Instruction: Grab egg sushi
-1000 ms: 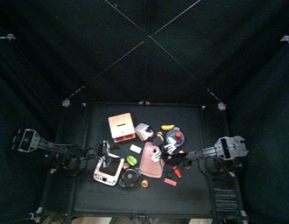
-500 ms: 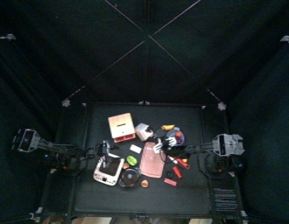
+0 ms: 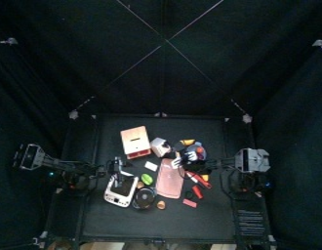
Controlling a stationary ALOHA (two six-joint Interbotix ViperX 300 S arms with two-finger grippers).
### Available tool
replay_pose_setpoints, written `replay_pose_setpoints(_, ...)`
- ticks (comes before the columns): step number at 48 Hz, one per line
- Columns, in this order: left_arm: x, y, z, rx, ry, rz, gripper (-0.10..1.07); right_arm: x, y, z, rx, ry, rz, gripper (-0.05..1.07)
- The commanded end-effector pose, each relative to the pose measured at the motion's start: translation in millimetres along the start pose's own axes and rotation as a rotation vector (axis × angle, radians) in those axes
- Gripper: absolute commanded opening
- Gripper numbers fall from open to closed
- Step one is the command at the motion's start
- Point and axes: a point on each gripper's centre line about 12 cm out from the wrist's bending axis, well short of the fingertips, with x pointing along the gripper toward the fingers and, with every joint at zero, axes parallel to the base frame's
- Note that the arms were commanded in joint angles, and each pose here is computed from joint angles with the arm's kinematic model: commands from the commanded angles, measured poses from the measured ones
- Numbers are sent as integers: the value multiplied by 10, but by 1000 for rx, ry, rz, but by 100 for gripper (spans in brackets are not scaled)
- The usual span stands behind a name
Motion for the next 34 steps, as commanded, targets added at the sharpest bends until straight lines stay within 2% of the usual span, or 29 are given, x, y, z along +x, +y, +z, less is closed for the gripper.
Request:
replay_pose_setpoints(1, 14, 0, 42, 0, -15, 2, 86, -30, 3, 61, 15, -11, 12, 85)
replay_pose_setpoints(34, 15, 0, 39, 0, -13, 2, 86, -20, 29, 96, 27, -12, 57, 85)
